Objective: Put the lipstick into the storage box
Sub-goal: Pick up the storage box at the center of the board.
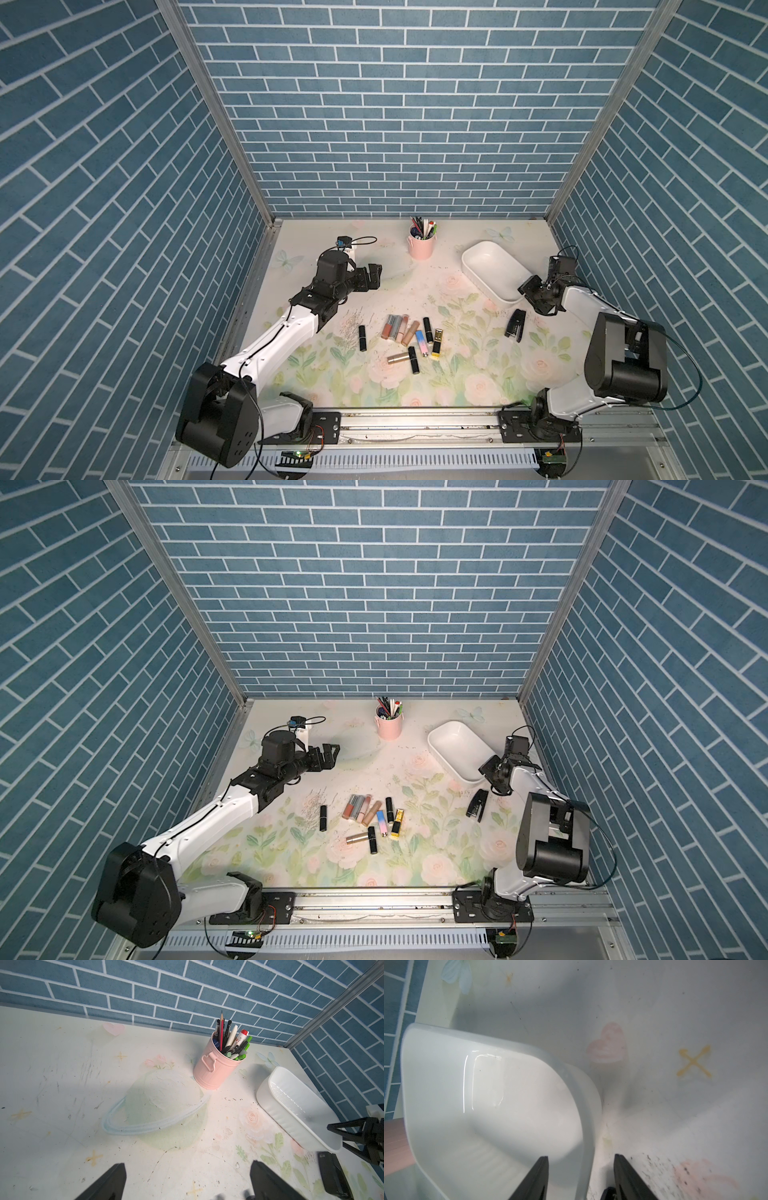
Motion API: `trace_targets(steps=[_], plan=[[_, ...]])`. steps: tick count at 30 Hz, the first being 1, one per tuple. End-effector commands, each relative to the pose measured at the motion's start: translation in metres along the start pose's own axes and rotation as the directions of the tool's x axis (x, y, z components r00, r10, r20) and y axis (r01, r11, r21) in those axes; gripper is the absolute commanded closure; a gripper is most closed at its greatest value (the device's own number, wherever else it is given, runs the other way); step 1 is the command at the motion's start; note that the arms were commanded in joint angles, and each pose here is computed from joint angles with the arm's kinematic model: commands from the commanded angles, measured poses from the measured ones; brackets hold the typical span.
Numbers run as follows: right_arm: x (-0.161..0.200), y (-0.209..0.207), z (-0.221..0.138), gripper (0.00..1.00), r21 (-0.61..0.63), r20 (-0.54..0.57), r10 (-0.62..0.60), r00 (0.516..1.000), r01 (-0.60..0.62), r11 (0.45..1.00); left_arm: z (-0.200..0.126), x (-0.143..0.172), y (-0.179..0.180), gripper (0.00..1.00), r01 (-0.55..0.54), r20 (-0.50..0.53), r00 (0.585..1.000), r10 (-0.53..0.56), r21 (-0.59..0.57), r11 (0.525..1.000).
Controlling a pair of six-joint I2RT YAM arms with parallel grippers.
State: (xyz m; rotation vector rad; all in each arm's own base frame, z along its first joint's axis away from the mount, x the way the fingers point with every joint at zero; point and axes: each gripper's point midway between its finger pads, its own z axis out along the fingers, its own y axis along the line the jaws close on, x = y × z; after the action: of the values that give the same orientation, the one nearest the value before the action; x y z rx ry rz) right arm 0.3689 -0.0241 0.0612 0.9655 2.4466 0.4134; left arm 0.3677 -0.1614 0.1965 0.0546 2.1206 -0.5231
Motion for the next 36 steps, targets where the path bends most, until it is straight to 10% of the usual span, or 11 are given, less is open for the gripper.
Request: trace_targets(steps=[1,36], plan=[[0.005,-0.005,0.008,0.47,0.004,-0.016,0.011,1.0,-0.011,1.0,-0.002,0.005,0.001,0.0,0.002,-0.013,1.0,-0.002,-0.01,1.0],[0.01,-0.011,0.021,0.81,0.037,-0.029,-0.019,0.999,0.02,0.999,0.001,0.019,0.004,0.0,0.011,-0.034,0.999,-0.012,-0.024,1.0]])
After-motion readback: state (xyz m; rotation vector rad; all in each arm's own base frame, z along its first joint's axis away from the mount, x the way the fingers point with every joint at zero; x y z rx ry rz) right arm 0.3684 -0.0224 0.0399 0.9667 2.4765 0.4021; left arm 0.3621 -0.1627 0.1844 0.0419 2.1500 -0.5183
